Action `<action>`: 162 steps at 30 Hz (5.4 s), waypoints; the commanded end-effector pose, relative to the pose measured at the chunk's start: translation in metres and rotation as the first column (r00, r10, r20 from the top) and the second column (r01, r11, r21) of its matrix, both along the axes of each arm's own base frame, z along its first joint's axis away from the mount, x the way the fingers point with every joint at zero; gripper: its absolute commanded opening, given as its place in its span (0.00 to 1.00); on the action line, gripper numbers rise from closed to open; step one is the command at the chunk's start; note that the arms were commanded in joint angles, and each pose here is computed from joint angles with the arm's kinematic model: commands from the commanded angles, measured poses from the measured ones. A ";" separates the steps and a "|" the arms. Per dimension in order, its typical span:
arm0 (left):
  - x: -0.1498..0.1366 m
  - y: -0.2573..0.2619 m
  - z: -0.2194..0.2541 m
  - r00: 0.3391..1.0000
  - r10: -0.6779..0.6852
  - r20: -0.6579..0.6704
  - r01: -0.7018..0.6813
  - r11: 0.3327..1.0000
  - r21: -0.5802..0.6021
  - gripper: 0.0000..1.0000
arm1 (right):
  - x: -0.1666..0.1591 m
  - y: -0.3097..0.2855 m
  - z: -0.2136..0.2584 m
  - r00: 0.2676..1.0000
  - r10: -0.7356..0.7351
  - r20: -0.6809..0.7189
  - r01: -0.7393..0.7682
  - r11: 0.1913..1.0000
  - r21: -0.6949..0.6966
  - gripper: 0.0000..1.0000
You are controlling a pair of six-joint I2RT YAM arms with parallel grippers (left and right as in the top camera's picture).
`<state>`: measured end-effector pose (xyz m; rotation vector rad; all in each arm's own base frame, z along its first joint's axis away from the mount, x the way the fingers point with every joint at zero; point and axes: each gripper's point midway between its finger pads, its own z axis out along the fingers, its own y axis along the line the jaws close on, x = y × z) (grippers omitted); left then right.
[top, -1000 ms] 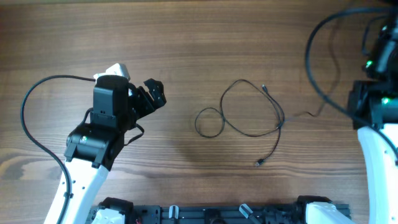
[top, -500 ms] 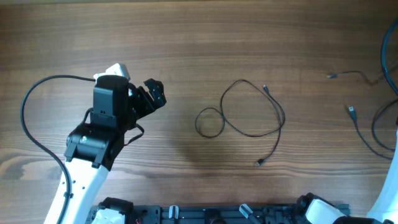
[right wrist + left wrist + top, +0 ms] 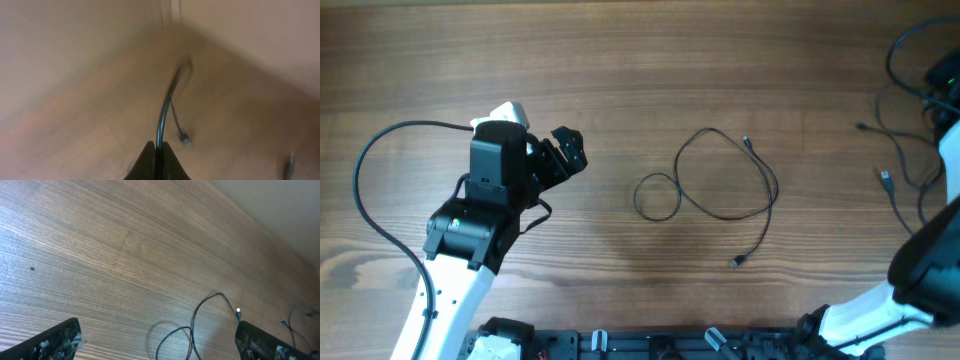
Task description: Untangle cables
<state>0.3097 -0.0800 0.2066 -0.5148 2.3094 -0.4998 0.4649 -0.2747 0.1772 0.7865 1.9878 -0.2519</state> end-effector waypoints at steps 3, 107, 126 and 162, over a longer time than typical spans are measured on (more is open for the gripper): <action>0.001 0.003 0.003 1.000 0.020 0.010 -0.020 1.000 -0.006 1.00 | -0.013 0.009 -0.089 0.977 0.034 -0.212 -0.008 0.993 0.120 0.53; 0.001 0.003 0.003 1.000 0.020 0.010 -0.020 1.000 -0.006 1.00 | -0.076 0.517 0.050 0.608 0.693 0.387 -0.789 0.472 0.393 0.04; 0.001 0.003 0.003 1.000 0.020 0.010 -0.020 1.000 -0.006 1.00 | -0.153 0.147 0.385 -0.094 -0.113 0.989 -0.090 0.990 0.105 0.05; 0.001 0.003 0.003 1.000 0.020 0.010 -0.020 1.000 -0.006 1.00 | 0.097 0.123 0.063 0.871 0.387 -0.301 -0.413 0.911 -0.023 0.06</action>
